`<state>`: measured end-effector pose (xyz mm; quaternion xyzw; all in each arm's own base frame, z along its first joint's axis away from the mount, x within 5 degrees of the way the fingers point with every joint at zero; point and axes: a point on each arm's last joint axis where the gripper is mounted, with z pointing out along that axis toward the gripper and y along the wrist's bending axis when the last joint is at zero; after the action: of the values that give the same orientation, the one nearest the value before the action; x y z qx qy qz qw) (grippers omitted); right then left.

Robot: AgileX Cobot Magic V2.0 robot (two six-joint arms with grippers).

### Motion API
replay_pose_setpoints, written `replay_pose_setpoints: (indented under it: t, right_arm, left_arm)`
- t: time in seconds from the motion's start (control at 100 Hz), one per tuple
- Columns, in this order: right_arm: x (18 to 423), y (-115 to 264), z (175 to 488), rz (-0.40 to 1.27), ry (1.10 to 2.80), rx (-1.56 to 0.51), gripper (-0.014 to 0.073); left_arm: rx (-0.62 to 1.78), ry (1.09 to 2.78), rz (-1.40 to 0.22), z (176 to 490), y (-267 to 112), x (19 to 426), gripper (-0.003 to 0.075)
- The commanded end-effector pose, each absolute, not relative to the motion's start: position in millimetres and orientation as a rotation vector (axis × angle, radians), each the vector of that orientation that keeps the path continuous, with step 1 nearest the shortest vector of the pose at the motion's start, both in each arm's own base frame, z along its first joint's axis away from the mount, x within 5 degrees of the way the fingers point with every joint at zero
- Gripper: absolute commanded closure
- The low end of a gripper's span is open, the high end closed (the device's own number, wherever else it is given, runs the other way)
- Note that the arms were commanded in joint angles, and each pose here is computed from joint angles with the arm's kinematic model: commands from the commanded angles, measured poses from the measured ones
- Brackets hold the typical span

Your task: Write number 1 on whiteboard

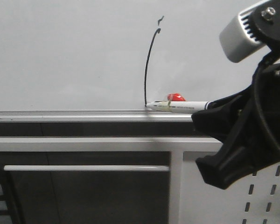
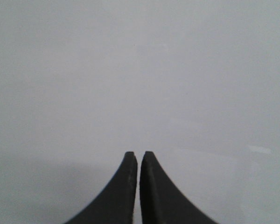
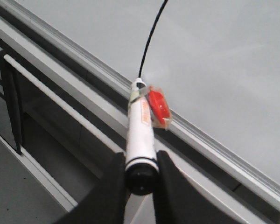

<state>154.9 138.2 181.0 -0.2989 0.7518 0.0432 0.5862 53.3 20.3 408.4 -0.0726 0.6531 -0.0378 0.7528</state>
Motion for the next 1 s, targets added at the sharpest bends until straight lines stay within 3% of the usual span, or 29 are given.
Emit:
replay_pose_setpoints:
  t: [0.0, 0.14, 0.41, 0.6, 0.8, 0.99]
  right_arm:
    - [159.2, 141.2, 202.7, 0.109, 1.619, -0.614, 0.0645]
    - [145.0, 148.0, 212.3, 0.201, 1.592, -0.655, 0.0645]
    - [102.8, 151.9, 233.1, 0.497, 1.614, -0.763, 0.0645]
    - [88.4, 145.9, 235.4, 0.615, 1.686, -0.842, 0.0645]
    - [88.3, 145.9, 242.7, 0.659, 1.704, -0.794, 0.0645]
    - [87.6, 158.9, 266.9, 0.739, 1.686, -0.819, 0.0645]
  left_arm:
    - [-0.128, 1.368, -0.101, 420.1, 18.0, 51.4, 0.0738]
    - [-0.120, 1.360, -0.134, 420.9, 15.8, 51.3, 0.0738]
    - [-0.068, 1.398, -0.381, 418.6, -0.8, 50.4, 0.0738]
    - [0.310, 1.485, -0.402, 408.3, -22.9, 44.7, 0.0738]
    - [0.743, 1.562, -0.374, 389.1, -39.1, 33.0, 0.0738]
    - [0.954, 1.523, -0.284, 382.7, -42.6, 29.0, 0.0738]
